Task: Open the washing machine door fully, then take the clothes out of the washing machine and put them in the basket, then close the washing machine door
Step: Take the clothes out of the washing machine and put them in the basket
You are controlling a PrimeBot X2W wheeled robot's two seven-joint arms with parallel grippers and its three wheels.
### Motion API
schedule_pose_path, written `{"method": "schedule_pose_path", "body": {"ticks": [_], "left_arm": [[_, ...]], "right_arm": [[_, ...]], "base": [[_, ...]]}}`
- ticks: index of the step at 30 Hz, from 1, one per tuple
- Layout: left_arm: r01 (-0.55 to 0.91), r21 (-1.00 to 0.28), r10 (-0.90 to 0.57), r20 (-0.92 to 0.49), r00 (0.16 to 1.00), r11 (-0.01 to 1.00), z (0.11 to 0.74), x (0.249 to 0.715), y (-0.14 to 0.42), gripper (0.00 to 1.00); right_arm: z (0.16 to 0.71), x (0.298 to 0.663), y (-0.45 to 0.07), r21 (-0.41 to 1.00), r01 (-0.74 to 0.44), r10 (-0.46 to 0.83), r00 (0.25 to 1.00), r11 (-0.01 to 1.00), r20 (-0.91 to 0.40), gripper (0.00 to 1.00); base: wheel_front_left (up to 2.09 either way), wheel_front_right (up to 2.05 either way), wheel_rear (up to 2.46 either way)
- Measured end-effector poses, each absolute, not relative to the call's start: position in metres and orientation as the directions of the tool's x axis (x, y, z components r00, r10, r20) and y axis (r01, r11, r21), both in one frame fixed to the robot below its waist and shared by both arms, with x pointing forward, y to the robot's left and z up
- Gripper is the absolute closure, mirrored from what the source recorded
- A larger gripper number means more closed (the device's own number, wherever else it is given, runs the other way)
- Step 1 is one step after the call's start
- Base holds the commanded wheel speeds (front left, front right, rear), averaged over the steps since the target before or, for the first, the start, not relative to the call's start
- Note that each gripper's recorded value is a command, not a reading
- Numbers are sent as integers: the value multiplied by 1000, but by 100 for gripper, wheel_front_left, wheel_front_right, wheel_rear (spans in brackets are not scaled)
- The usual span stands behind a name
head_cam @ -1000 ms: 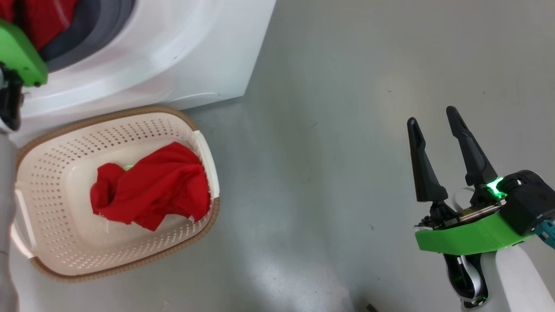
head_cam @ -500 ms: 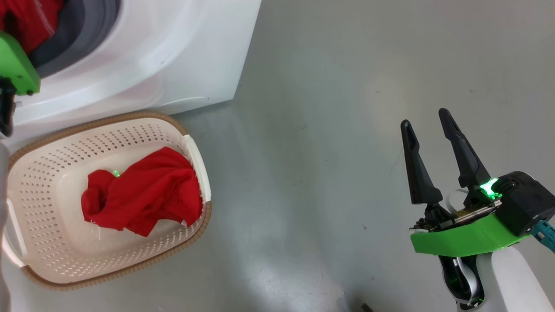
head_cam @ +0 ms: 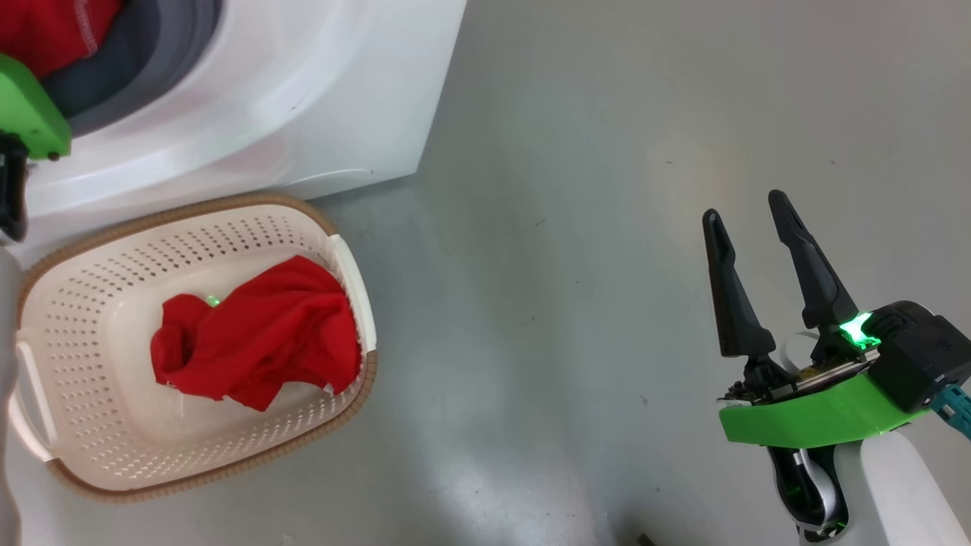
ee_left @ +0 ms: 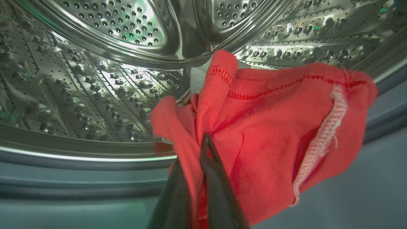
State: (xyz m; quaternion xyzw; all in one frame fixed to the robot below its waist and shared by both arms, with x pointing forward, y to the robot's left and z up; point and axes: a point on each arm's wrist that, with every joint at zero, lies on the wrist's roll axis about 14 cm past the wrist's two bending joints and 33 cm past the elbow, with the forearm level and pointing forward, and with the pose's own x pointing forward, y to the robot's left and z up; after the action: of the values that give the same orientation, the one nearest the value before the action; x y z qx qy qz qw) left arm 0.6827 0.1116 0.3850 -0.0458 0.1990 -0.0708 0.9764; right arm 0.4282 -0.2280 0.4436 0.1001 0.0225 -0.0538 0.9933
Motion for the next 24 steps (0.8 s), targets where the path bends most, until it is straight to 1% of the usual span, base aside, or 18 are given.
{"method": "schedule_pose_path", "body": {"ticks": [7, 13, 24], "left_arm": [[118, -135, -149, -245, 958, 984, 410, 682, 115, 100], [131, -161, -160, -181, 970, 978, 418, 667, 115, 100], [157, -175, -169, -54, 984, 972, 454, 639, 117, 100]], "right_arm": [[447, 431, -222, 207, 94, -87, 995, 974, -43, 0], [452, 434, -216, 219, 74, -70, 997, 973, -26, 0], [467, 435, -207, 235, 40, -45, 999, 971, 17, 0]], "base": [[0, 0, 0], [0, 0, 0], [0, 0, 0]]}}
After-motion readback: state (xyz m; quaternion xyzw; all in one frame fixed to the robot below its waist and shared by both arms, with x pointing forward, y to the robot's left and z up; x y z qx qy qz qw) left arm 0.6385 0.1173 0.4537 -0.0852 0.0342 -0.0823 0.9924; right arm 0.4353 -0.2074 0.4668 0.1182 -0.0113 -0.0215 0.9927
